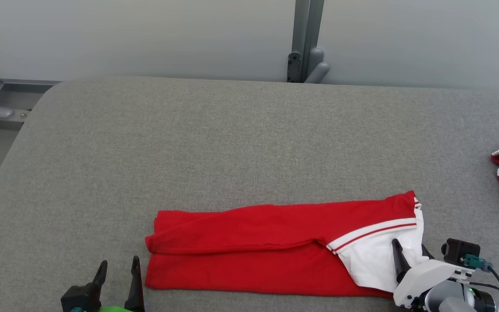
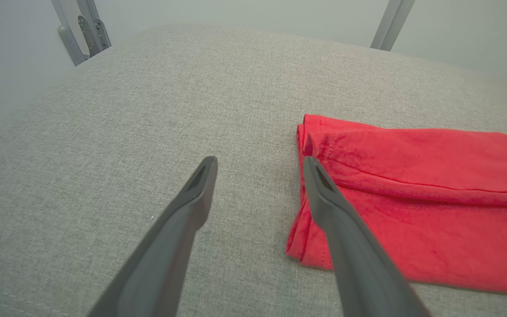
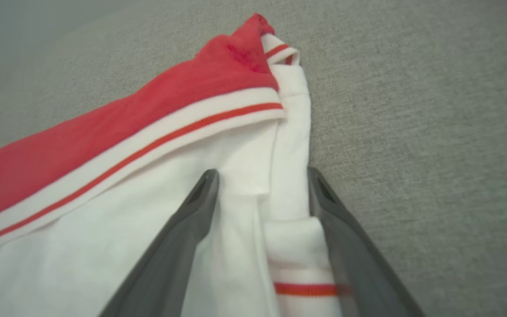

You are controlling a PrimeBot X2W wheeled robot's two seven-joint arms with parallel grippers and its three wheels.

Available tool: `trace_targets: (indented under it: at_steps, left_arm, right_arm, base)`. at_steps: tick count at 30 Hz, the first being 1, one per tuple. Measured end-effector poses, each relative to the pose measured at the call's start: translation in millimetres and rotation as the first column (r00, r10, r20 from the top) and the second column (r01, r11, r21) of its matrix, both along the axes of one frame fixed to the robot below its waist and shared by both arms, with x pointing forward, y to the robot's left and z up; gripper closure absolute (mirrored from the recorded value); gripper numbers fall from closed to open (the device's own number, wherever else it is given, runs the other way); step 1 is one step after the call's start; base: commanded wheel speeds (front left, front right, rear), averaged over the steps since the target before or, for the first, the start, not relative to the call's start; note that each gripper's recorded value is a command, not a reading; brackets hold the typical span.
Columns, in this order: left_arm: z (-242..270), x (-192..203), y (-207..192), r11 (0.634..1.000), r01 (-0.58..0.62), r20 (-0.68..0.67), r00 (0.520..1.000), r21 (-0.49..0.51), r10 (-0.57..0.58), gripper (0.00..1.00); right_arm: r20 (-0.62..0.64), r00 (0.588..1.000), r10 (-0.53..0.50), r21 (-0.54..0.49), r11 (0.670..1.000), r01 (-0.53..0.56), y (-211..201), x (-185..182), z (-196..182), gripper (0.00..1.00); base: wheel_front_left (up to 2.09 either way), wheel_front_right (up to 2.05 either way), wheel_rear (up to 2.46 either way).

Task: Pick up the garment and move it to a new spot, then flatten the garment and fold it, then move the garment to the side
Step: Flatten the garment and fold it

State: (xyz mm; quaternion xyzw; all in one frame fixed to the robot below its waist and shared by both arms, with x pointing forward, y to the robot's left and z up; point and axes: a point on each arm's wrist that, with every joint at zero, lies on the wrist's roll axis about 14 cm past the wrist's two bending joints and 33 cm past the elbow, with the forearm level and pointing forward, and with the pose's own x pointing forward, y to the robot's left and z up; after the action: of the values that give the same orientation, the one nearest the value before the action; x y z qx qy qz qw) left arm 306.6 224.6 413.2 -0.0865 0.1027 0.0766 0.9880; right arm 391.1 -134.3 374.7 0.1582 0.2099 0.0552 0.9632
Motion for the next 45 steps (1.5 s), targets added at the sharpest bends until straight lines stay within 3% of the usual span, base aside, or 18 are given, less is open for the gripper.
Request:
trace_targets:
  at_steps: [1,2,10,19,23,27,30,35,39,45]
  left_arm:
    - [0,0,0,1.0,-0.001,-0.001,1.0,-0.001,0.001,0.0]
    - [0,0,1,1.0,-0.002,-0.001,1.0,-0.002,0.002,0.0]
    - [0,3,-4,1.0,0.004,0.004,1.0,-0.026,-0.004,0.0]
    - [-1,7,-13,0.999,0.031,0.004,1.0,-0.044,-0.031,0.0]
    - [-2,7,-17,0.998,0.041,0.002,0.999,-0.052,-0.04,0.0]
    - [-2,7,-19,0.997,0.046,0.002,0.999,-0.057,-0.046,0.0]
    - [-2,7,-22,0.997,0.054,0.003,0.999,-0.059,-0.054,0.0]
    - [-1,6,-30,0.995,0.081,0.011,0.997,-0.064,-0.08,0.0]
    - [0,5,-35,0.993,0.096,0.014,0.995,-0.065,-0.096,0.0]
    - [-3,-3,-37,0.992,0.104,0.007,0.995,-0.066,-0.104,0.0]
  right_arm:
    - [-0.004,1.0,0.008,0.001,1.0,-0.008,3,0,-1,0.98]
    - [-0.008,1.0,0.014,0.003,1.0,-0.014,5,-1,-2,1.0]
    - [-0.02,0.999,-0.045,0.079,0.996,0.046,2,2,-1,1.0]
    - [0.093,0.955,-0.282,0.092,0.957,0.274,-82,20,31,1.0]
    - [0.108,0.947,-0.302,0.075,0.953,0.295,-87,11,31,1.0]
    - [0.206,0.951,-0.231,0.068,0.973,0.221,-63,19,57,1.0]
    - [0.246,0.963,-0.112,0.054,0.993,0.102,-25,18,68,1.0]
    - [0.296,0.954,0.041,0.092,0.993,-0.071,34,10,86,1.0]
    - [0.297,0.936,0.19,0.106,0.968,-0.23,83,-4,93,1.0]
    - [0.262,0.893,0.367,0.136,0.902,-0.411,145,-31,87,1.0]
  base:
    - [0.0,0.0,0.0]
    - [0.0,0.0,0.0]
    - [0.0,0.0,0.0]
    - [0.0,0.0,0.0]
    - [0.0,0.0,0.0]
    - [0.0,0.0,0.0]
    - [0.0,0.0,0.0]
    - [0.0,0.0,0.0]
    - [0.0,0.0,0.0]
    - [0.0,0.0,0.0]
